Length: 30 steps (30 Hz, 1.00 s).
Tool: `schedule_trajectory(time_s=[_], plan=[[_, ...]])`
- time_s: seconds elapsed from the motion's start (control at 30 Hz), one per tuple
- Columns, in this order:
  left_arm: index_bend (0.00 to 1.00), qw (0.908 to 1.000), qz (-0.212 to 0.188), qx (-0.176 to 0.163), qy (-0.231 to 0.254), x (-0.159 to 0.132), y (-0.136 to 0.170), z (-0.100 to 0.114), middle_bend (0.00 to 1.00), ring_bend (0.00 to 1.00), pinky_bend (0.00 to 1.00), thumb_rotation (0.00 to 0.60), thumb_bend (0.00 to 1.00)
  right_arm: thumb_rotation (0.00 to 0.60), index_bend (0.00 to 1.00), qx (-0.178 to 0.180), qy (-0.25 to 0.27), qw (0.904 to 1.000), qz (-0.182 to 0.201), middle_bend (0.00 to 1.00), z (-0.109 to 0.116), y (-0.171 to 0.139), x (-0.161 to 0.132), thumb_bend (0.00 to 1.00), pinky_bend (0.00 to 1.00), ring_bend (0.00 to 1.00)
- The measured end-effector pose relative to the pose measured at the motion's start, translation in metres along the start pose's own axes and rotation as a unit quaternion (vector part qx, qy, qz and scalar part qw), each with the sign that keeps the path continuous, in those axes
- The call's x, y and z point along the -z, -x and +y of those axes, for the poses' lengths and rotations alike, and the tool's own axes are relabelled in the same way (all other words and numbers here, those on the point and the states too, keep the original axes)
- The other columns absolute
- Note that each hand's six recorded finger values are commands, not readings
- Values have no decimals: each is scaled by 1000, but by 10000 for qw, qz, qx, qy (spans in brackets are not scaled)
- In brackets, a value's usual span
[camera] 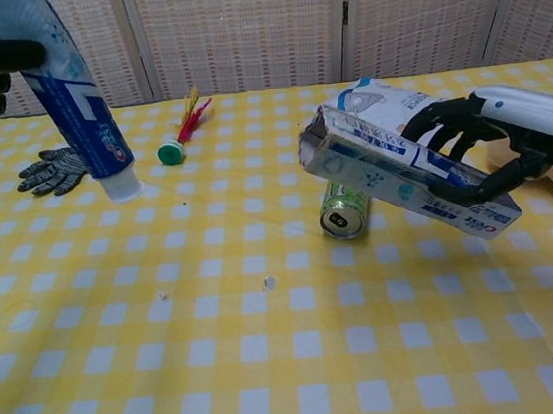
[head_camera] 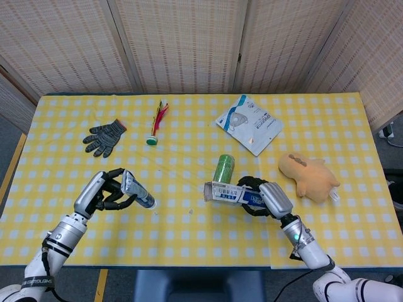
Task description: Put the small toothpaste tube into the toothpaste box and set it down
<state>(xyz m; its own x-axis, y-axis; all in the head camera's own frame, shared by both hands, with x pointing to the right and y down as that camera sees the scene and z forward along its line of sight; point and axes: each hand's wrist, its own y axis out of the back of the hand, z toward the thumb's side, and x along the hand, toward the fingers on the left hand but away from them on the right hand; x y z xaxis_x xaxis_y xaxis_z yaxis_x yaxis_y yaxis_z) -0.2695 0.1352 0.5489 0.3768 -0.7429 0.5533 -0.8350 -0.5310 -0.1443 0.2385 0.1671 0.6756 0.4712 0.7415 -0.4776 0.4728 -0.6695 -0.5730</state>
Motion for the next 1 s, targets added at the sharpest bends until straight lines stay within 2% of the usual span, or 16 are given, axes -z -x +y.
schedule_trajectory(time_s=[0.13,0.3,0.53,0.77,1.0], plan=[[806,9997,0,-33,230,-10,-1,2,1000,1000,1000,600,412,600,348,153,433,9988,143,291,-13,3,2,390,375,327],[806,9995,-39,15,327,-27,-1,-2,1000,1000,1000,600,412,600,348,169,798,9961,326,291,-37,10,-1,390,375,327],[804,9984,-138,-173,528,-48,-2,-4,1000,1000,1000,600,412,600,348,79,1335,9888,666,291,-66,24,-27,389,375,327],[804,9973,-369,-209,598,-70,-11,-14,1000,1000,1000,600,412,600,348,144,1596,9822,975,291,-71,31,-53,390,375,327],[803,9971,-494,-155,553,-77,-17,-25,1000,1000,1000,600,412,600,348,296,1547,9813,1110,291,-71,31,-65,390,375,327]])
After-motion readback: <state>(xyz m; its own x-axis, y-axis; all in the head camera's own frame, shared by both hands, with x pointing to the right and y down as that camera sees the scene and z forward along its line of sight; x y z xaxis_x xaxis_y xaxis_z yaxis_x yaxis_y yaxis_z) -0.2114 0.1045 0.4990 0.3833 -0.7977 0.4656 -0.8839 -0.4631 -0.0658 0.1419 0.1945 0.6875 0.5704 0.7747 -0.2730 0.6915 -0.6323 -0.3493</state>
